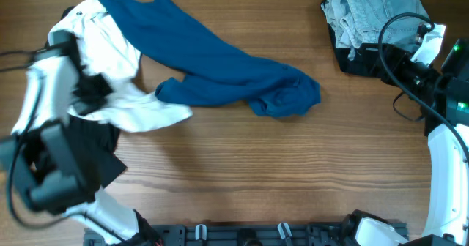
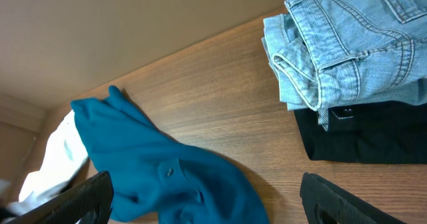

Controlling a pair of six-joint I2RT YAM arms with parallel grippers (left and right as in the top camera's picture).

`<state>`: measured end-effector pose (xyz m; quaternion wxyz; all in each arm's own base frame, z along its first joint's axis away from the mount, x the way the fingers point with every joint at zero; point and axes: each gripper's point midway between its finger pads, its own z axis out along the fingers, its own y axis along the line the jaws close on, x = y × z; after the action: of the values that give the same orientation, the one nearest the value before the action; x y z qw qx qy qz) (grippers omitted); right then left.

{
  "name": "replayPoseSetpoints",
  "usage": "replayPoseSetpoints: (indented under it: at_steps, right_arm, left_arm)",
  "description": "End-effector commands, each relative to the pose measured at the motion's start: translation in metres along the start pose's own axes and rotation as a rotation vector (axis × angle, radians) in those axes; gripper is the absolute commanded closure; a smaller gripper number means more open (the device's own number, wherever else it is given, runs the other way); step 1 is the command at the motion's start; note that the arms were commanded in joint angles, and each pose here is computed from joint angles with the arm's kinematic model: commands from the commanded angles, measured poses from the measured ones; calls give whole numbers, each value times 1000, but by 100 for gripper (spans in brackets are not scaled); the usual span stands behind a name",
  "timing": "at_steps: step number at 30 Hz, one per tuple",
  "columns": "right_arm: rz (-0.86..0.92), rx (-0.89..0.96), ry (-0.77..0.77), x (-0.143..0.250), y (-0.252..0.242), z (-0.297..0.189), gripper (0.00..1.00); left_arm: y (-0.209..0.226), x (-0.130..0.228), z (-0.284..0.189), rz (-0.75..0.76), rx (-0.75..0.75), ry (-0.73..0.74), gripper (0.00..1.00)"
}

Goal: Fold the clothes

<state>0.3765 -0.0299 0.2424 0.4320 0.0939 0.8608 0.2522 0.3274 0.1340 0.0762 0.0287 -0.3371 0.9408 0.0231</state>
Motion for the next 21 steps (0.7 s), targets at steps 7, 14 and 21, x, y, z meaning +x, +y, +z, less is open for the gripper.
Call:
replayPoseSetpoints:
  at_steps: [7,14,21]
  right_arm:
    - [-59,-63,11,-3,15,17,10]
    - [-83,-88,11,-5,16,37,10]
    - [-68,-114,41,2,17,61,10]
  left_arm:
    - [115,-27,-39,-277,-158,-146,96]
    - [158,-8,-43,-420,-308,-107,96]
    - [194,0,-45,-514,-363,-100,94]
